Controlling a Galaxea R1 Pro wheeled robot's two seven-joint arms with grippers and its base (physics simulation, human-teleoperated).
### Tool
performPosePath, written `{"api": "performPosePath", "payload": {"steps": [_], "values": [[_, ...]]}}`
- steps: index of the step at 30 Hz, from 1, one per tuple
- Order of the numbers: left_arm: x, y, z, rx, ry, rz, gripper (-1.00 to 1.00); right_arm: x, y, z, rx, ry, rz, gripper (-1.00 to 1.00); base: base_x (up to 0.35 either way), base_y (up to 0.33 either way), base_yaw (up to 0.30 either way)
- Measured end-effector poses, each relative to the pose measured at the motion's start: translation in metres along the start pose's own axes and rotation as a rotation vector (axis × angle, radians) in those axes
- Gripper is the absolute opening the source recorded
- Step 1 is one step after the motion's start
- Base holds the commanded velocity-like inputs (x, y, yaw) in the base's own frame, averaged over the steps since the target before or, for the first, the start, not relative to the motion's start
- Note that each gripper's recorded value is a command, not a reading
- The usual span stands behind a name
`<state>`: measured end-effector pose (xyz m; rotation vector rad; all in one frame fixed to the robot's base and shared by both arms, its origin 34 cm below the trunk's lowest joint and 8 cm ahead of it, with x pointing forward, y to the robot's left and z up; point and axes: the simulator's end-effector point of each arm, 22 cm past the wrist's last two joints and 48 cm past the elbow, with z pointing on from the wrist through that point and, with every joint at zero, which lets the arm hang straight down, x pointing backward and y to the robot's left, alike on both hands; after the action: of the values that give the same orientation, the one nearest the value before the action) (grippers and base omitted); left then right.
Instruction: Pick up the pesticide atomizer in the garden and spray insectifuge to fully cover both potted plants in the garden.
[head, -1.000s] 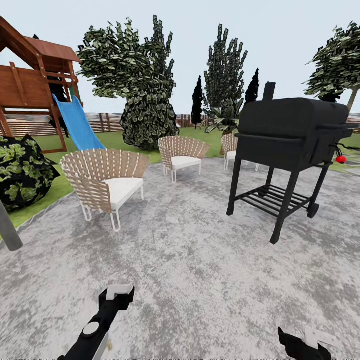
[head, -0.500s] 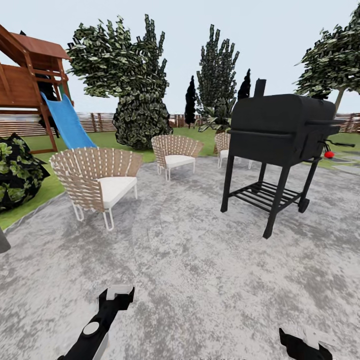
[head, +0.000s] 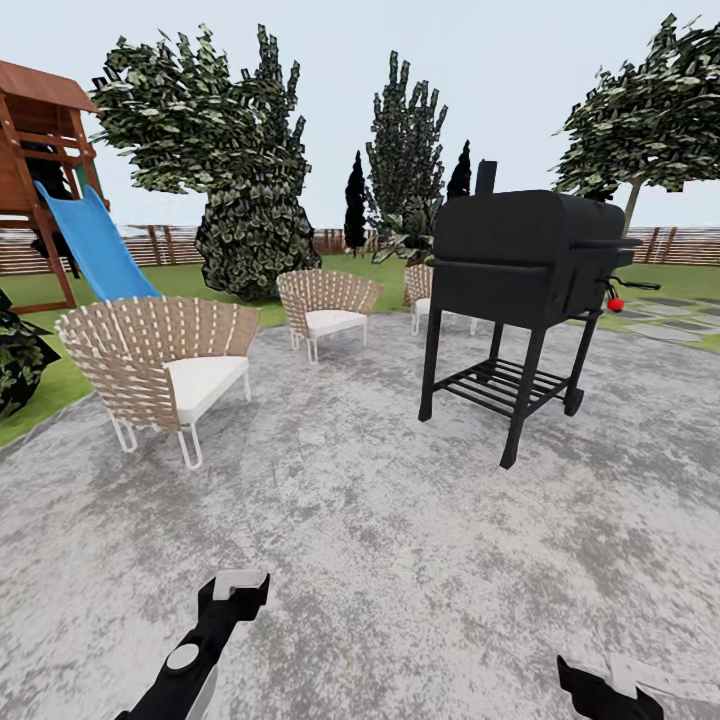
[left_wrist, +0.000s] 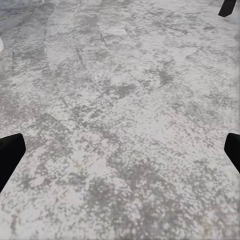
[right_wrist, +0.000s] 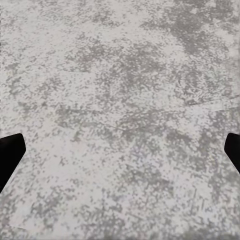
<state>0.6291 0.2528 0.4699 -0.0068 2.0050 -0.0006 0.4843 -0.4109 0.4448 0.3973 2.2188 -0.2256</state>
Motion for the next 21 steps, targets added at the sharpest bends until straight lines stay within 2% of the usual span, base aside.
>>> {"api": "performPosePath", "payload": {"steps": [5,21], "values": [[0.000,0.000,0.000,0.000,0.000,0.000,1.00,0.000,0.000,0.000,-0.001,0.000,0.000,1.00,0.000,0.000,-0.003],[0.036,-0.001,0.007,0.001,0.000,0.001,1.00,0.032,-0.004,0.016,0.003,-0.003,0.002,1.00,0.000,0.000,0.000]]}}
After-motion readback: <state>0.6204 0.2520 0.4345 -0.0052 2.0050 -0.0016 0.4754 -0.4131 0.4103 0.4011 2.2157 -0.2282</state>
